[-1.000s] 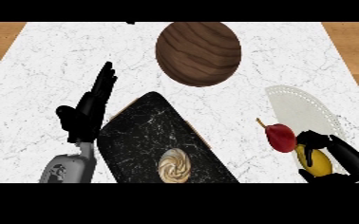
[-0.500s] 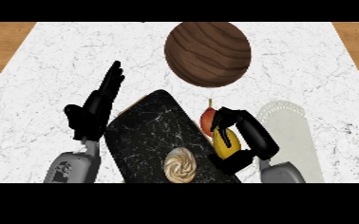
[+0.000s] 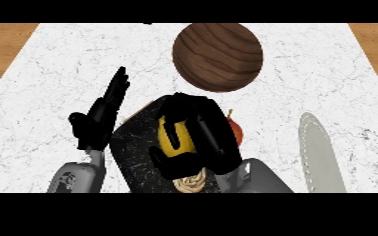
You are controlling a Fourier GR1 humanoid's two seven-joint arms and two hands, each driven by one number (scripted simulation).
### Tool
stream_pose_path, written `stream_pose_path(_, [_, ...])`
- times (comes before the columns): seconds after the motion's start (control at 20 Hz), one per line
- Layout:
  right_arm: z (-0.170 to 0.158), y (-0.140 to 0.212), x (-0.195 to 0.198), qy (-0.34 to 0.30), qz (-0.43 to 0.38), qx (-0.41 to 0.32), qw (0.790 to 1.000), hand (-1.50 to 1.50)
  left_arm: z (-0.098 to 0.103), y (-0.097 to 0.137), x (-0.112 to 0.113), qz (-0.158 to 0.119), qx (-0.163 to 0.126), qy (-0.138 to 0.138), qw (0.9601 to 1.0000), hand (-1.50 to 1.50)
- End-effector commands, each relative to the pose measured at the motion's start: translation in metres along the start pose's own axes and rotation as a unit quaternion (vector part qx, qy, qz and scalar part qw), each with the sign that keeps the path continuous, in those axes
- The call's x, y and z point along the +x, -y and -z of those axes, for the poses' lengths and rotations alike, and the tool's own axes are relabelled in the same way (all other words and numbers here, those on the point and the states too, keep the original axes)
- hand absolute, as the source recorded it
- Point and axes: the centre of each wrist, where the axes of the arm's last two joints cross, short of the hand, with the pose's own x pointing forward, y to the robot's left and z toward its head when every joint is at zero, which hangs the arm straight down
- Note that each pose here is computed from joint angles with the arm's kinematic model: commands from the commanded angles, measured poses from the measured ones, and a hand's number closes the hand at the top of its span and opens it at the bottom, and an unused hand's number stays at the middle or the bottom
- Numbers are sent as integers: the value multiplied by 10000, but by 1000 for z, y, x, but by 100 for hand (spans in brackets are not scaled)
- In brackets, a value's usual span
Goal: Pick the lemon from the placemat and place it in the bowl
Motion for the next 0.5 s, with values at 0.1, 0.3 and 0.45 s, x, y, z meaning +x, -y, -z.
stream_pose_path(0.1, [43,-7,71,-211,-616,-530,9965,150,5,-13,10,-27,60,31,10000,0])
stream_pose_path(0.3, [71,4,115,-494,-726,-678,9938,150,7,-7,9,-39,36,58,10000,0])
stream_pose_path(0.45, [109,14,134,-649,-782,-962,9902,150,8,-8,-1,36,102,70,9999,0])
